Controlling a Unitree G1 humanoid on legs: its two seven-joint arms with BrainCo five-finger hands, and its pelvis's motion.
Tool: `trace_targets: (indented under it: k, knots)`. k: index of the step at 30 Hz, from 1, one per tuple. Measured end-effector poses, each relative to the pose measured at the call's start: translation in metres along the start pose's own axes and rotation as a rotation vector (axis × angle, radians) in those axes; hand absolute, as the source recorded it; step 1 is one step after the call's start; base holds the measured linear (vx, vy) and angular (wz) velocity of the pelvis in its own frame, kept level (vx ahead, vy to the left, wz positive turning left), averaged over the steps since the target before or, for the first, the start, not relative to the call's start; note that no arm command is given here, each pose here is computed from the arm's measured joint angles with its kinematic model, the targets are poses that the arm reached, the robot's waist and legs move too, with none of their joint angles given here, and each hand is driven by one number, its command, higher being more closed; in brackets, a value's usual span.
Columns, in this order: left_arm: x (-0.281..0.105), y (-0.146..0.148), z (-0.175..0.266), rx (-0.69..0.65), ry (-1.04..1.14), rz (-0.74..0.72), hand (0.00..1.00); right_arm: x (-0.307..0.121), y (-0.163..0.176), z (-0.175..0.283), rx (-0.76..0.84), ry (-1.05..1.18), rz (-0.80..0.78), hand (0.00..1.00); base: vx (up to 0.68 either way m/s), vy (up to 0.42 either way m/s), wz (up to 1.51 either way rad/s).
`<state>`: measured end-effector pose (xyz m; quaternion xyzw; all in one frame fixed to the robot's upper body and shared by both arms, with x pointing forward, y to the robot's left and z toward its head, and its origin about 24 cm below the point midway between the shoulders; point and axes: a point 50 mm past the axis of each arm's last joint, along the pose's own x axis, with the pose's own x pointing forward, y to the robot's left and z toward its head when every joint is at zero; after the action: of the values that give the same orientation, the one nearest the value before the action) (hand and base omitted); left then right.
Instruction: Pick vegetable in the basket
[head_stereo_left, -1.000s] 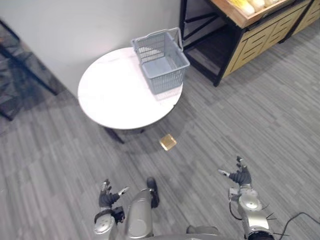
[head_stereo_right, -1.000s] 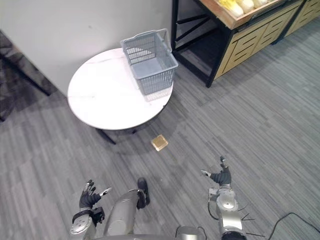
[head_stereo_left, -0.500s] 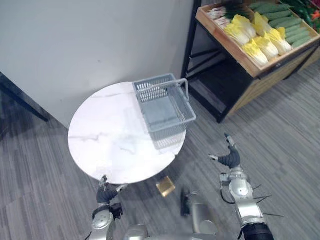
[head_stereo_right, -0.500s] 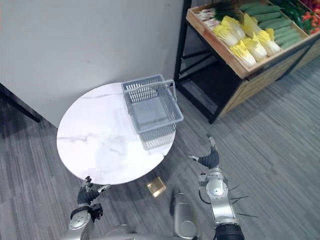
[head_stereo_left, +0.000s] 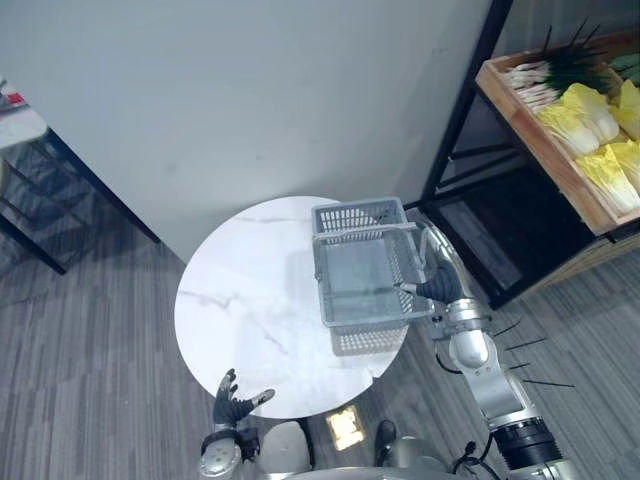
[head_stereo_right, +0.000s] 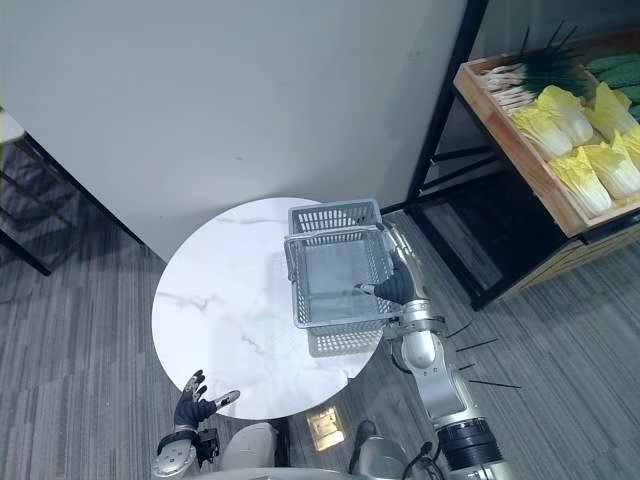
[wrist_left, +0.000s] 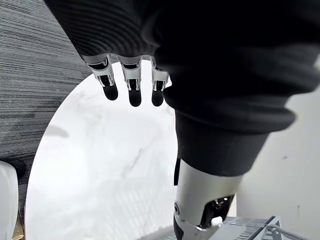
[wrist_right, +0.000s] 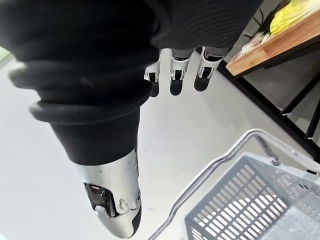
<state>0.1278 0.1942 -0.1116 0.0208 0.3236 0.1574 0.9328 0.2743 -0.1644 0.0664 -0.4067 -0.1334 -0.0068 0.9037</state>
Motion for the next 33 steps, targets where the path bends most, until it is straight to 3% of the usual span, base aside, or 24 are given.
trace_targets:
  k: [4, 8, 13, 20, 21, 28, 33]
  knots:
    - [0.002, 0.011, 0.001, 0.037, -0.006, 0.014, 0.00, 0.020, 0.020, 0.000, -0.088, -0.033, 0.115, 0.00, 0.01, 0.009, 0.01]
    - [0.003, 0.012, 0.002, 0.052, -0.011, 0.012, 0.00, 0.043, 0.017, -0.001, -0.179, -0.053, 0.144, 0.00, -0.02, -0.033, 0.06]
    - [0.007, 0.008, 0.011, 0.047, -0.057, 0.005, 0.00, 0.074, -0.005, -0.005, -0.292, -0.035, 0.119, 0.00, -0.01, 0.002, 0.15]
    - [0.014, 0.004, 0.029, -0.005, -0.126, 0.017, 0.00, 0.116, -0.062, 0.004, -0.431, -0.039, -0.026, 0.00, -0.04, -0.011, 0.20]
    - [0.014, 0.004, 0.029, -0.006, -0.127, 0.016, 0.00, 0.119, -0.066, 0.005, -0.438, -0.035, -0.036, 1.00, 0.00, -0.019, 0.14]
    - [0.016, 0.002, 0.038, -0.034, -0.167, 0.014, 0.00, 0.135, -0.097, 0.003, -0.526, 0.016, -0.077, 1.00, -0.01, -0.001, 0.07]
    - [0.017, 0.002, 0.040, -0.052, -0.172, 0.014, 0.00, 0.137, -0.100, 0.007, -0.491, 0.010, -0.094, 1.00, 0.00, -0.001, -0.01]
